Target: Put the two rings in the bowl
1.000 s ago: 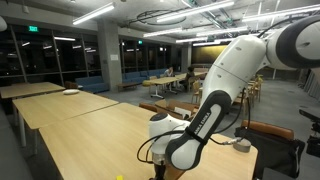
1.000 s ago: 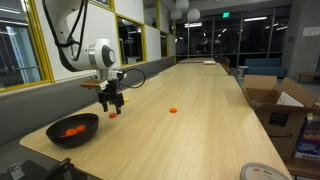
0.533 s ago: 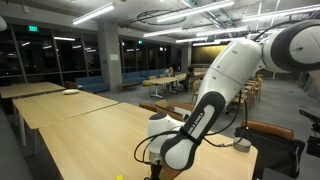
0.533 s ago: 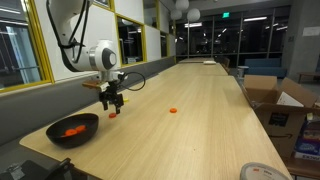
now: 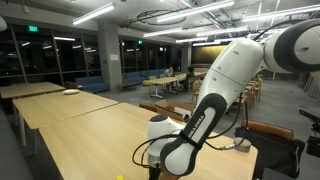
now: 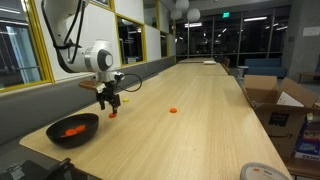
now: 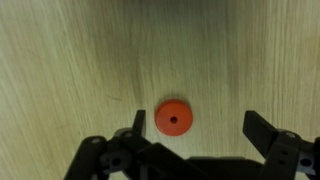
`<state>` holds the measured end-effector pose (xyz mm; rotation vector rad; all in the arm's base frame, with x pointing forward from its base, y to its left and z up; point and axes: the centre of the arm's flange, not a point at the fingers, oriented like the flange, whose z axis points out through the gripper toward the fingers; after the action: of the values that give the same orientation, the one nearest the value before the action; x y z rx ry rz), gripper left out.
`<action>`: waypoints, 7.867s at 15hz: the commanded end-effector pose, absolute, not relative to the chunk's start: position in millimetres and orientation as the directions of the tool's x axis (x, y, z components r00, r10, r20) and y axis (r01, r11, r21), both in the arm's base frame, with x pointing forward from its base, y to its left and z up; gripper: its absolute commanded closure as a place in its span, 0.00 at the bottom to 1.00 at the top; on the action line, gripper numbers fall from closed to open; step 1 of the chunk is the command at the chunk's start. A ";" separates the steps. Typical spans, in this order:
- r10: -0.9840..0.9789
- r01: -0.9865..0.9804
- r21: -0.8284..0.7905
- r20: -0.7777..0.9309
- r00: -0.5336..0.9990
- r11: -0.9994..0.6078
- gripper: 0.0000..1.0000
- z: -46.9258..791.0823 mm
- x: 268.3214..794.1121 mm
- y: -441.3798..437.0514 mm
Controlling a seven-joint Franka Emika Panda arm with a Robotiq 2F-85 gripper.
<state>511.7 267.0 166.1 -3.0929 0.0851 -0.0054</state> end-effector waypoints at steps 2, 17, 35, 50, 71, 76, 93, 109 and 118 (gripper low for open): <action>-0.057 -0.056 -0.010 0.044 0.997 -0.998 0.00 162.2 508.7 258.6; -0.062 -0.062 0.013 0.043 0.997 -0.998 0.58 153.2 506.7 243.6; 0.191 0.202 0.032 -0.215 0.958 -0.979 0.73 269.2 433.8 270.9; 0.383 0.321 -0.212 -0.567 0.729 -0.923 0.12 268.6 412.0 243.8; -0.293 -0.292 0.059 -0.014 0.956 -0.955 0.00 278.7 573.7 -3.5; -0.345 -0.345 0.028 -0.005 0.939 -0.938 0.00 245.6 608.3 -31.8; -0.411 -0.409 -0.052 0.030 0.911 -0.911 0.00 186.0 682.6 -30.1; -0.454 -0.454 -0.046 -0.010 0.891 -0.890 0.00 154.6 674.4 -27.6; -0.430 -0.430 -0.008 0.002 0.903 -0.903 0.00 154.7 671.5 -21.4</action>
<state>665.4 -21.8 146.1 -3.0335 0.6743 0.0287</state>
